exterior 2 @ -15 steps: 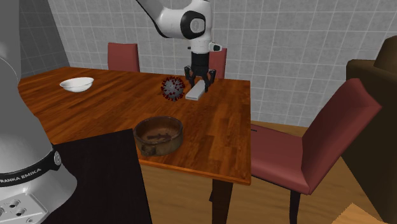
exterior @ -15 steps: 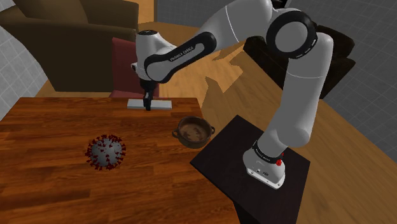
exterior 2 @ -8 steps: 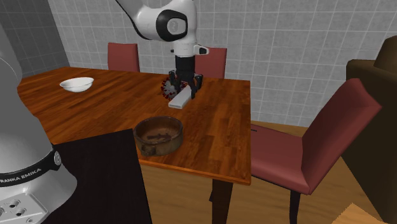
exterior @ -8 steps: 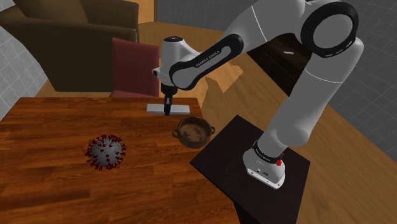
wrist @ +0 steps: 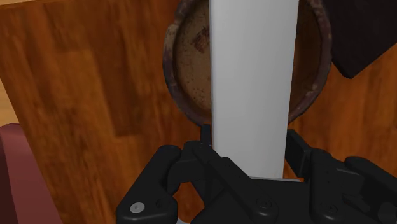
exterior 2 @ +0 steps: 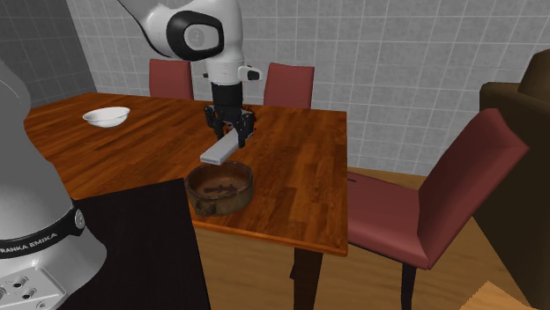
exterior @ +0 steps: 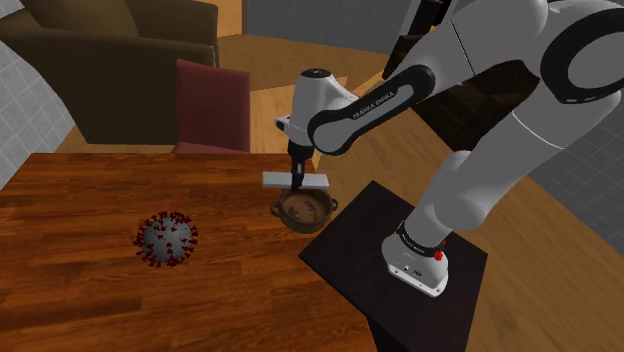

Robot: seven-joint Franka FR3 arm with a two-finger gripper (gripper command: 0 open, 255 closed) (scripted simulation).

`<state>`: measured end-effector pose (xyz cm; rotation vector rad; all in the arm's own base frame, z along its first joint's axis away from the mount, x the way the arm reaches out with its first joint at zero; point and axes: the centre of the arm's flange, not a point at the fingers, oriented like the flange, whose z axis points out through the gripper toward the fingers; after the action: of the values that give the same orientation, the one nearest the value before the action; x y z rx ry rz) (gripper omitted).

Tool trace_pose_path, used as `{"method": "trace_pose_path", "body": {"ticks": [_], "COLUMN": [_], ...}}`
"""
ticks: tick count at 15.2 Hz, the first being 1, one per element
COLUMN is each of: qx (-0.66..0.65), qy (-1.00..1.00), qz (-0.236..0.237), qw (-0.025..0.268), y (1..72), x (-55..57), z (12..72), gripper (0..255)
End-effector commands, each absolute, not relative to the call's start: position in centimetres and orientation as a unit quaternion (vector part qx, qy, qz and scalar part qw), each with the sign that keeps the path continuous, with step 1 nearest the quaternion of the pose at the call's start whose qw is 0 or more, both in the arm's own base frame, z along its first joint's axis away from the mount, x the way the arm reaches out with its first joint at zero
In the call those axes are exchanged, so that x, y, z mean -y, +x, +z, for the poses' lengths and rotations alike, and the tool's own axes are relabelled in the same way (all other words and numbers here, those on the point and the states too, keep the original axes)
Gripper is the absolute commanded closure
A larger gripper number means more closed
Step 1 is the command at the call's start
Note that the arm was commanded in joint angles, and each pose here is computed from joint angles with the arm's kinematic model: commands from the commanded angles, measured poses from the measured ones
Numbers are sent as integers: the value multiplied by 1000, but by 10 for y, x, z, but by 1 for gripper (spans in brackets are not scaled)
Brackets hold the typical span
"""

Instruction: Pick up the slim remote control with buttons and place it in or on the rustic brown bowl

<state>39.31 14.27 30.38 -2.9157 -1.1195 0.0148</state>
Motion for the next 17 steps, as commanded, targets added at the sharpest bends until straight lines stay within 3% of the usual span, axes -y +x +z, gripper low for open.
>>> {"method": "trace_pose_path", "body": {"ticks": [1, 17], "qx": [358, 358], "qy": [-934, -934], "qz": [4, 4], "qw": [9, 9], "y": [369, 349], "x": [-128, -117], "z": [302, 231], "gripper": [255, 255]}}
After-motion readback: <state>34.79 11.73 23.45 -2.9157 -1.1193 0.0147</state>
